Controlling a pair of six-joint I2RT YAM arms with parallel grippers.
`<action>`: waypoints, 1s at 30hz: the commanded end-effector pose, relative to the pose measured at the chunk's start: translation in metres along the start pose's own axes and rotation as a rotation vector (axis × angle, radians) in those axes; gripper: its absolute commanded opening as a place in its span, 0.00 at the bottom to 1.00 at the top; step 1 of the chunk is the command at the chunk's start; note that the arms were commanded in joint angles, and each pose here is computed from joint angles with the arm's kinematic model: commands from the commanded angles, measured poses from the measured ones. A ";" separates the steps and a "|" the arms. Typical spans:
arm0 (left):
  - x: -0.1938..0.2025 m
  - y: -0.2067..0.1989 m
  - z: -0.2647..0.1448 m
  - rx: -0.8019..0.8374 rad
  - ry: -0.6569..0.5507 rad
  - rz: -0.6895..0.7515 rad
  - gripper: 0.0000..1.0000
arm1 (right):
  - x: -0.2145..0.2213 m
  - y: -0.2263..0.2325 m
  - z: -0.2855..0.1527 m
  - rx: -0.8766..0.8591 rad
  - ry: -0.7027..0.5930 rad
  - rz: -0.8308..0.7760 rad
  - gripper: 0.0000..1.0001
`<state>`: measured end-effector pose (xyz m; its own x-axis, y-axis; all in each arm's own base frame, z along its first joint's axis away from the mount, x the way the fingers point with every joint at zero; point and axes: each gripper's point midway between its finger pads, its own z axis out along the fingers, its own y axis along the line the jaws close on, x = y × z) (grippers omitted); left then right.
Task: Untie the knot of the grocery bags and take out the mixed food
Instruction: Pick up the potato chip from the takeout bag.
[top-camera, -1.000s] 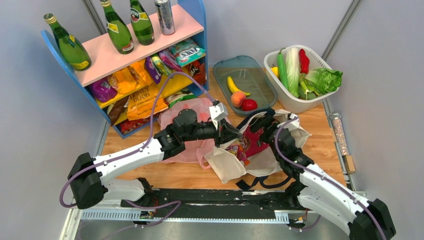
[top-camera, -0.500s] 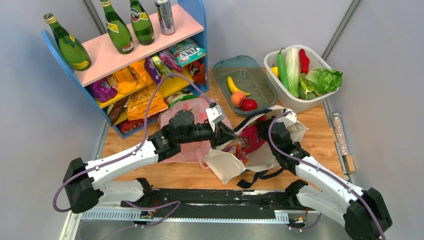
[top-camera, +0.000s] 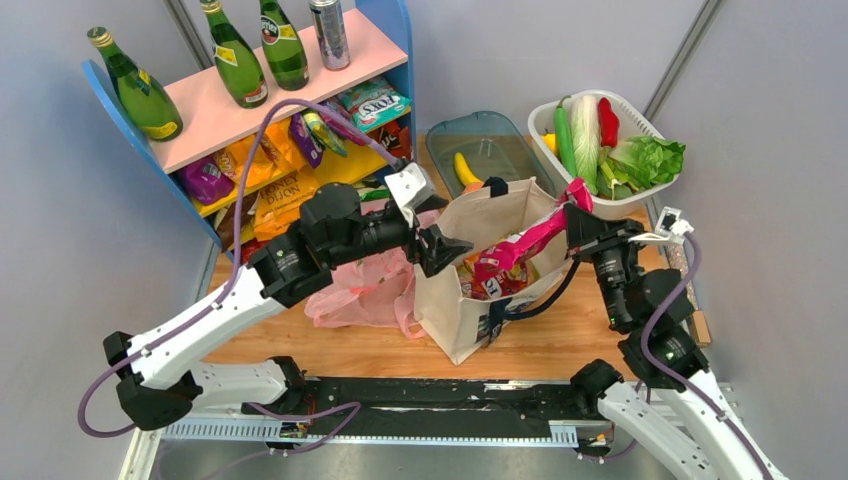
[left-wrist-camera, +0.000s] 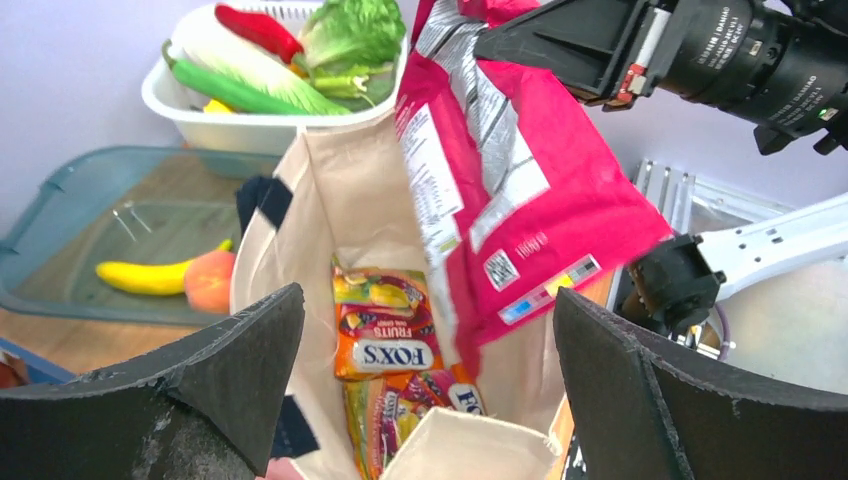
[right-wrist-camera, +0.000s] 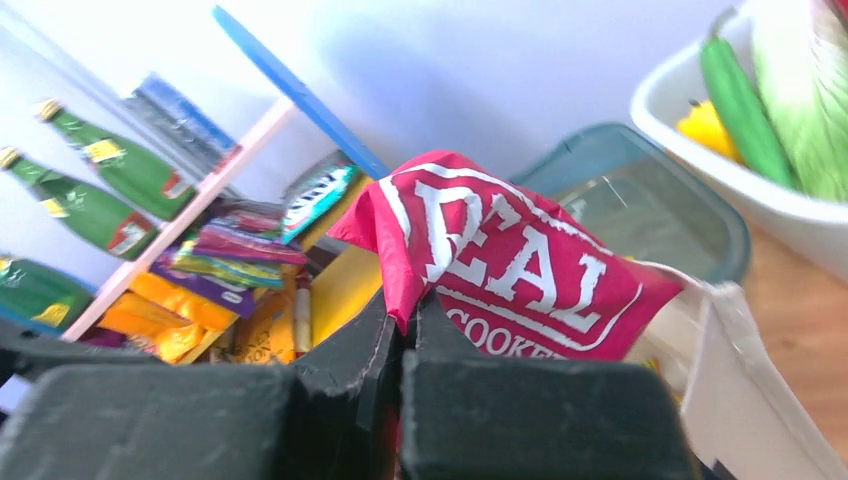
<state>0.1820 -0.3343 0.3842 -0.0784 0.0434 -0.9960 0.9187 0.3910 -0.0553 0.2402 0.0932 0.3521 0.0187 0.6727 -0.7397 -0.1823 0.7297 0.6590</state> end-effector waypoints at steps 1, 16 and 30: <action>-0.029 0.004 -0.008 -0.029 0.021 0.040 1.00 | -0.054 0.067 -0.004 -0.229 -0.081 -0.100 0.00; -0.070 0.006 -0.034 -0.057 -0.112 -0.217 1.00 | 0.005 0.198 0.024 -0.820 0.163 -0.144 0.00; -0.004 0.055 -0.035 -0.323 -0.036 -0.379 1.00 | 0.072 0.246 0.046 -0.777 0.185 -0.230 0.00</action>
<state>0.2058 -0.2893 0.3882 -0.3677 -0.1376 -0.9197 0.7252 0.5766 -0.3763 0.2500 0.3223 0.4061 -0.1679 0.3410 -0.9249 -0.7943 0.5089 0.3318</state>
